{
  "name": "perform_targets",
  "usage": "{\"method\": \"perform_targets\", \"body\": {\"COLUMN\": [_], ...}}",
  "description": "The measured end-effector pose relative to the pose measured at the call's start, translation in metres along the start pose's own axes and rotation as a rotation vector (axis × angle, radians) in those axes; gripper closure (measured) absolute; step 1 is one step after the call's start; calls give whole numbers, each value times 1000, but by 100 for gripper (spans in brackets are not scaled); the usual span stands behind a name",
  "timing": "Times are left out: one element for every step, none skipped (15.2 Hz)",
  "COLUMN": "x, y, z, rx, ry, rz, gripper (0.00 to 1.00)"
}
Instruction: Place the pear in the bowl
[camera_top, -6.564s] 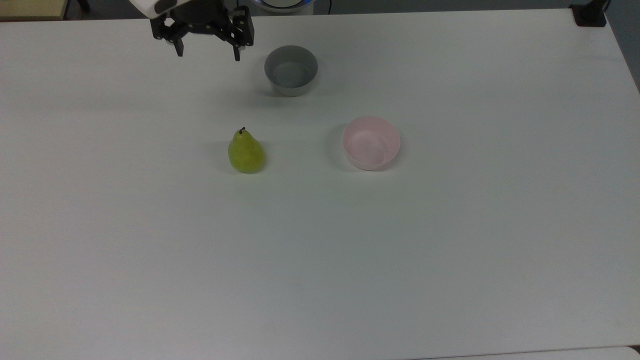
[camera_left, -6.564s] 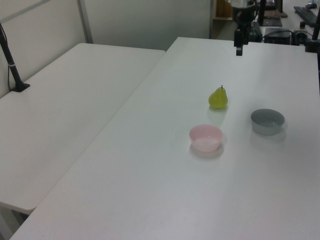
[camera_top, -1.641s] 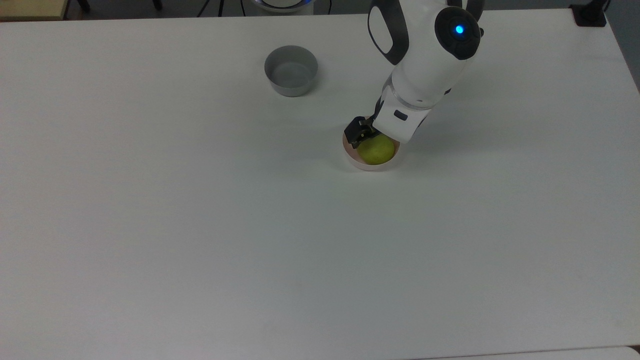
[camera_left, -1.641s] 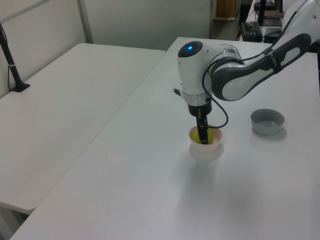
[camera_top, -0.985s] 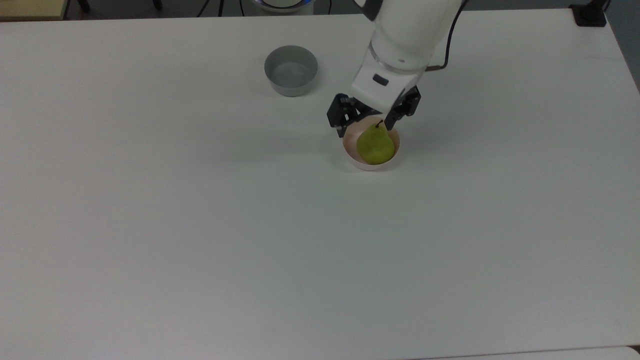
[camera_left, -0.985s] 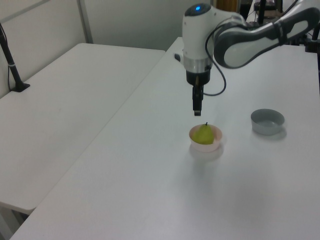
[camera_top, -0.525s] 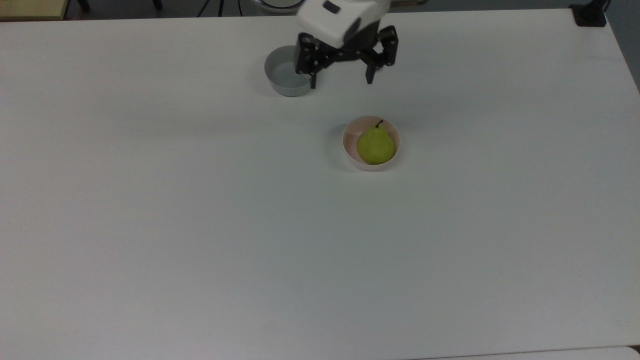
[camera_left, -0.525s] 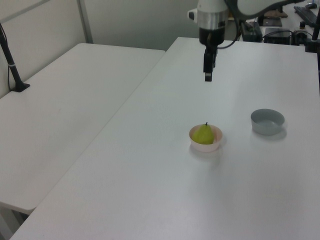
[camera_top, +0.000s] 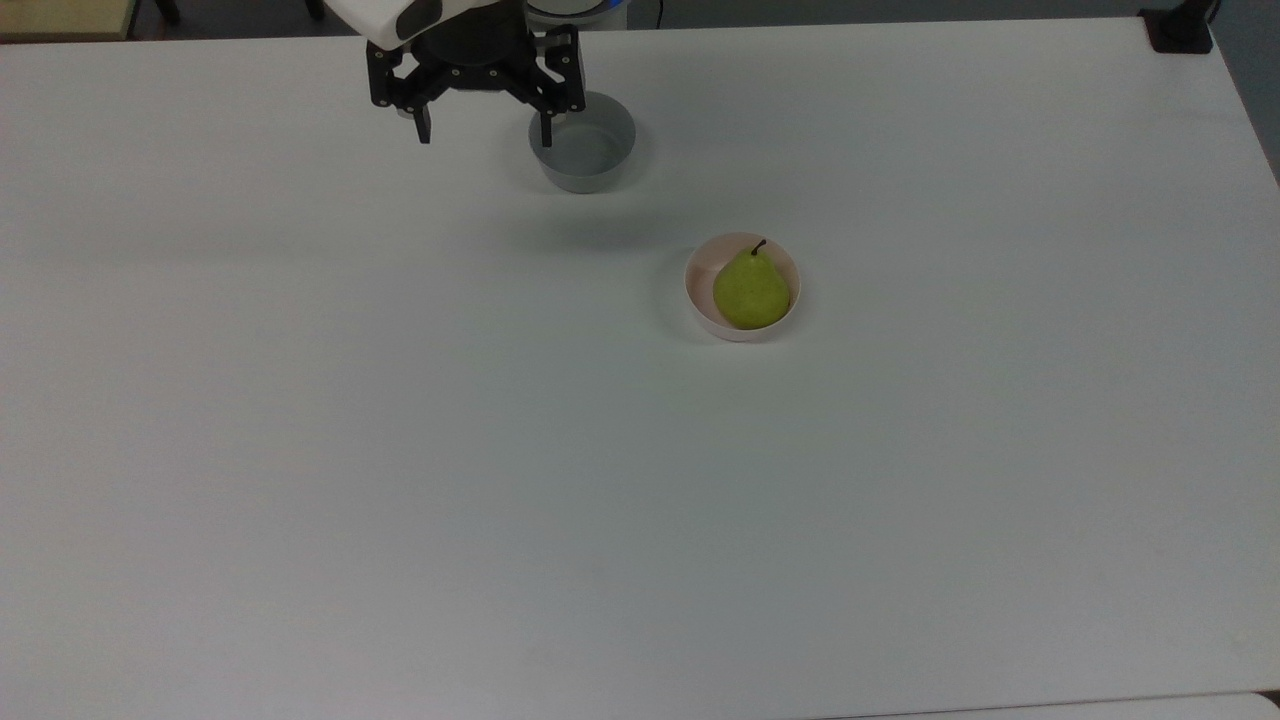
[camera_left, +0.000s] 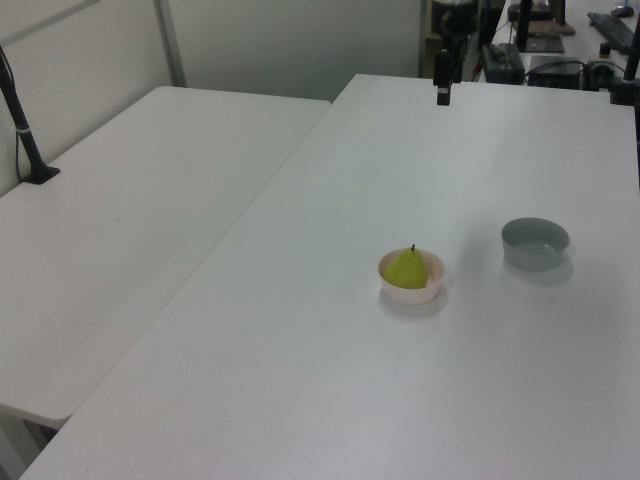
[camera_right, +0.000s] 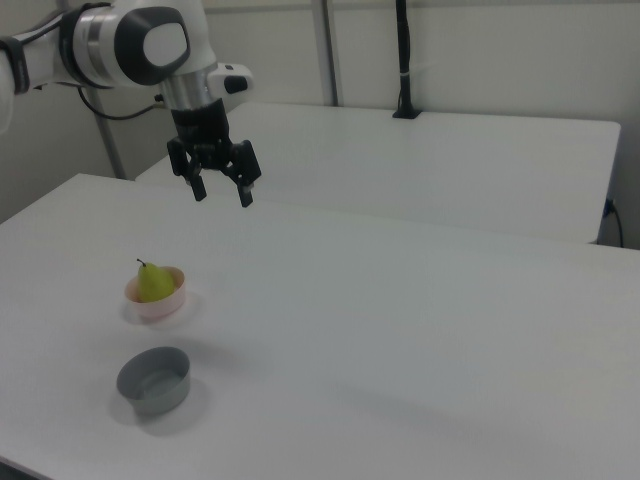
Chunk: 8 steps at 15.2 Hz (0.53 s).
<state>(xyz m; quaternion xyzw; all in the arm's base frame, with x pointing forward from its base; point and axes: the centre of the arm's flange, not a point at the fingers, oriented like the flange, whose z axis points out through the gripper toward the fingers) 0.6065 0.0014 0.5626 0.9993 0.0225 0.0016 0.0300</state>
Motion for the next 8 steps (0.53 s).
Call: {"method": "perform_targets", "body": {"x": [-1, -2, -2, -2, -3, -3, -4, -4], "y": [1, 1, 1, 4, 8, 15, 19, 19], "z": [6, 11, 12, 12, 11, 11, 11, 11], "rx": [0, 0, 0, -1, -2, -4, -5, -5], "ry": [-13, -22, -25, -25, -24, -24, -24, -24], "rz": [2, 1, 1, 7, 14, 26, 33, 34], "gripper": [0, 0, 0, 0, 0, 0, 0, 0]}}
